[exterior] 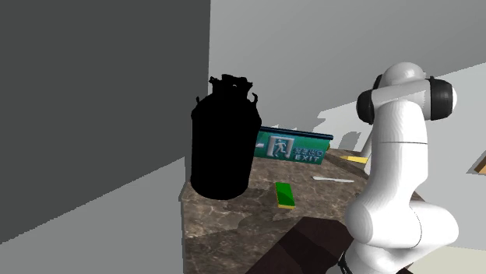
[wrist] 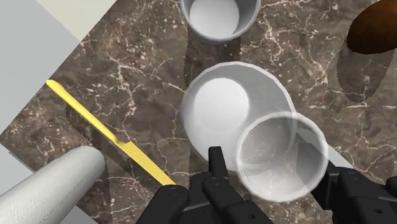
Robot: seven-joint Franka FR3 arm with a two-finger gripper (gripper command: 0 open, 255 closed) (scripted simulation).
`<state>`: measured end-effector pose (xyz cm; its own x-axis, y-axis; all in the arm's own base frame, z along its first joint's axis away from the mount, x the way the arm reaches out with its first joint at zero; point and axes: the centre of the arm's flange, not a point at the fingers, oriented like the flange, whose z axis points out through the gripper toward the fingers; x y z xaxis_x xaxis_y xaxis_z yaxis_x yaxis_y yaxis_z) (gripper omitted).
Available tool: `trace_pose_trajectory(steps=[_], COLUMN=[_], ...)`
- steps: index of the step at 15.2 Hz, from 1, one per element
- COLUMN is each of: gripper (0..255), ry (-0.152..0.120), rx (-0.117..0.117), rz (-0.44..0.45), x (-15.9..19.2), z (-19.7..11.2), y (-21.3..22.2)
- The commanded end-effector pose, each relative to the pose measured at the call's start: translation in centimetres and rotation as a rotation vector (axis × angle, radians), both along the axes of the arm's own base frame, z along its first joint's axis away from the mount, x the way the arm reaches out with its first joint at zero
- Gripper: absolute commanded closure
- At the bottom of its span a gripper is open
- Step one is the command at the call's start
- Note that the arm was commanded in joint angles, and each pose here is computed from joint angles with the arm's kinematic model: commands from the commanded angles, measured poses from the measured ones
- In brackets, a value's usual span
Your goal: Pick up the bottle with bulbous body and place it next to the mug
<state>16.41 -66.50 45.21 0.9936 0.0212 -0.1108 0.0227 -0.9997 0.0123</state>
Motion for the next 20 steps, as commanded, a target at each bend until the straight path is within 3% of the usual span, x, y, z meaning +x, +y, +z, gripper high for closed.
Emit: trace_pose_trajectory(steps=[1, 9, 10, 15, 19, 20], gripper=[255, 255, 0, 0, 0, 0], ry=[0.000, 0.000, 0.000, 0.000, 0.000, 0.000], rx=[-0.001, -0.001, -0.001, -0.001, -0.001, -0.001], rz=[0.000, 0.000, 0.000, 0.000, 0.000, 0.000], x=[0.0, 0.0, 0.1, 0.0, 0.6, 0.6], z=[-1.1, -1.4, -1.4, -1.4, 3.6, 3.6], y=[0.0, 0.0, 0.0, 0.0, 0.1, 0.1])
